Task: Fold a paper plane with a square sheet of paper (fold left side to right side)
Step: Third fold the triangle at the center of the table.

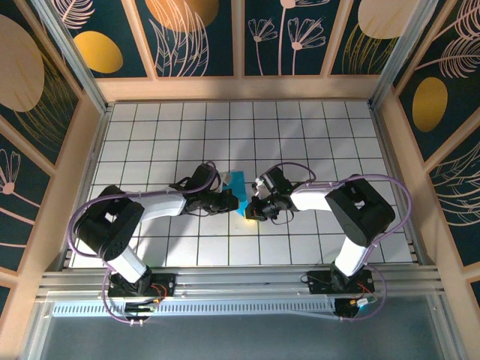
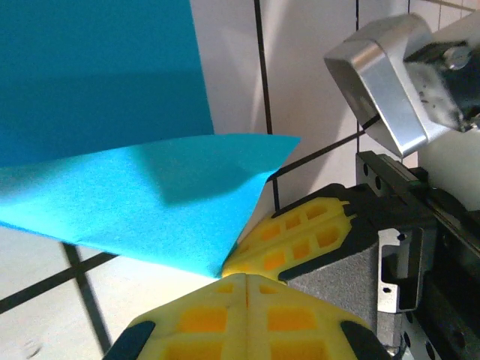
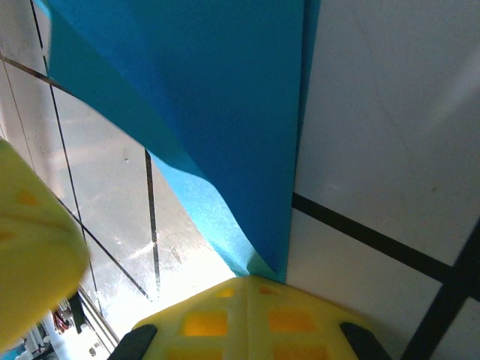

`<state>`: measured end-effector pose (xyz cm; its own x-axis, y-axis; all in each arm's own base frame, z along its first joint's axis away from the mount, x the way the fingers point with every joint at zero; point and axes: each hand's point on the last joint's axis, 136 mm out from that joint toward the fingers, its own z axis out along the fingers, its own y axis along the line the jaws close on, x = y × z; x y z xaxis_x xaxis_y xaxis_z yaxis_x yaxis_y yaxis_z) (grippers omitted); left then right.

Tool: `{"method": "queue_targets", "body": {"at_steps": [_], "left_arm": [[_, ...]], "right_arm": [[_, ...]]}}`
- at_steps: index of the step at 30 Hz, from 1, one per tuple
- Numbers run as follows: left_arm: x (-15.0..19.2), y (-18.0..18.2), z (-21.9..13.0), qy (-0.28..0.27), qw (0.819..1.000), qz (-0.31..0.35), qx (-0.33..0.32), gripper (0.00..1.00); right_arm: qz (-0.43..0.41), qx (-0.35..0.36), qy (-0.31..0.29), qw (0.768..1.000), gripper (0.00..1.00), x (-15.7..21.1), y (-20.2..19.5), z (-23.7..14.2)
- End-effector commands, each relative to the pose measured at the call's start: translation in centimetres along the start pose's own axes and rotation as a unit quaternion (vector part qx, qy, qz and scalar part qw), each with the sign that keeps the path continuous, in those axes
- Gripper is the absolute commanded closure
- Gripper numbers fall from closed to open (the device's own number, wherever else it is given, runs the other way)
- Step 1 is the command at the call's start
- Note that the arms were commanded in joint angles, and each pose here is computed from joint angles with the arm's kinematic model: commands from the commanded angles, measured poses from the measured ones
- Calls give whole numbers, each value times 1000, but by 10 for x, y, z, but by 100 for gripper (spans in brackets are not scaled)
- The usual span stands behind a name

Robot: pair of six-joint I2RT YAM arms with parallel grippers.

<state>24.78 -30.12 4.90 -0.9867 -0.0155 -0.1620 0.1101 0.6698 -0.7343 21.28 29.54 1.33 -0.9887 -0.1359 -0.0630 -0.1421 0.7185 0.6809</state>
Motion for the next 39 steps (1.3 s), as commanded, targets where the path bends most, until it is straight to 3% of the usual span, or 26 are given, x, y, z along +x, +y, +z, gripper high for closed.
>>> {"method": "queue_targets", "body": {"at_steps": [1, 39], "left_arm": [[-4, -8, 8, 1, 999, -8, 33, 97], [-16, 46, 35, -10, 996, -54, -71, 99]], "right_arm": [[67, 117, 28, 990, 100, 25, -63, 5], [63, 174, 60, 981, 100, 36, -80, 0]]}}
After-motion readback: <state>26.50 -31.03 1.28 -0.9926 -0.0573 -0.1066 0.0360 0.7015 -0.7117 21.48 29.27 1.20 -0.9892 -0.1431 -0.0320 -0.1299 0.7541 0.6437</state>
